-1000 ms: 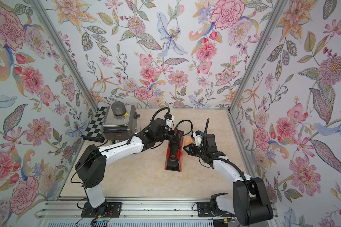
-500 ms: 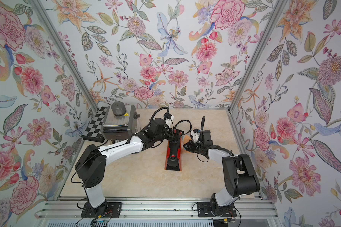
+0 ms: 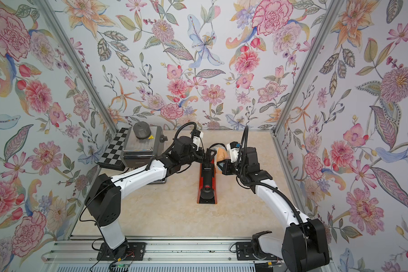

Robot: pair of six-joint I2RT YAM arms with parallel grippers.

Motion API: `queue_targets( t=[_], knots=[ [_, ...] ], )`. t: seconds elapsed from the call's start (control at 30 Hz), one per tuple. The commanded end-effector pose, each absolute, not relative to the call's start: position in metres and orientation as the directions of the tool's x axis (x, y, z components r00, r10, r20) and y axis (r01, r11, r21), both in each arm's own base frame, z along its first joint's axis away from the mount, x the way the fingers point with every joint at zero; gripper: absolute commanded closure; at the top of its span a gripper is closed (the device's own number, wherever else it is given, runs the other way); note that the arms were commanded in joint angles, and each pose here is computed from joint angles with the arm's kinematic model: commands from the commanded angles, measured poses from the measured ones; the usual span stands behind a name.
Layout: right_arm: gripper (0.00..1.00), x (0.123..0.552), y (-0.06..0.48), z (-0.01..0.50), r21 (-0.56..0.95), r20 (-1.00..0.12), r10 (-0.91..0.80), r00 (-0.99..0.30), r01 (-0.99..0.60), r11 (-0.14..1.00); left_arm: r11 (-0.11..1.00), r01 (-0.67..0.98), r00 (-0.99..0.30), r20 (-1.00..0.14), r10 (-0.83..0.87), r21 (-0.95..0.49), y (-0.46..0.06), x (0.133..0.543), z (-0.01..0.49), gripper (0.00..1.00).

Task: Wipe the surface of a coffee machine
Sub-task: Wipe the dirt from the surface of the coffee machine.

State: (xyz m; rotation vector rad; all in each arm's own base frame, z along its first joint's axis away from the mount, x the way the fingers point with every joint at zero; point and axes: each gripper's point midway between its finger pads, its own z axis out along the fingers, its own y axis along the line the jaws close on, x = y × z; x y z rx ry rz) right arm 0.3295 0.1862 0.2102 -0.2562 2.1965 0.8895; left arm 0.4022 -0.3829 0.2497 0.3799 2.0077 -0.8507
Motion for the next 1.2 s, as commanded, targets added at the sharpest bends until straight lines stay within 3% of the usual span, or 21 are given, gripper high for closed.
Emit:
queue_targets(
  t=[0.0,0.33,0.73,1.03,1.17],
  knots=[
    [1.0,0.311,0.193,0.225,0.502,-0.712,0.033,-0.701,-0.476,0.722,0.7,0.585,-0.452,-0.881,-0.14,-0.411,-0.359,0.41,0.316,0.01],
    [1.0,0.259,0.216,0.24,0.457,-0.712,-0.078,-0.698,-0.544,0.704,0.689,0.567,-0.433,-0.875,-0.216,-0.451,-0.326,0.434,0.326,0.01],
    [1.0,0.209,0.203,0.213,0.506,-0.645,-0.045,-0.763,-0.47,0.723,0.638,0.595,-0.501,-0.846,-0.181,-0.489,-0.366,0.463,0.291,0.01],
    [1.0,0.174,0.187,0.163,0.541,-0.545,-0.038,-0.838,-0.386,0.747,0.593,0.604,-0.563,-0.812,-0.155,-0.532,-0.401,0.48,0.255,0.01],
    [1.0,0.159,0.179,0.151,0.555,-0.507,-0.029,-0.862,-0.351,0.754,0.519,0.626,-0.594,-0.787,-0.167,-0.582,-0.42,0.484,0.242,0.01]
  ],
)
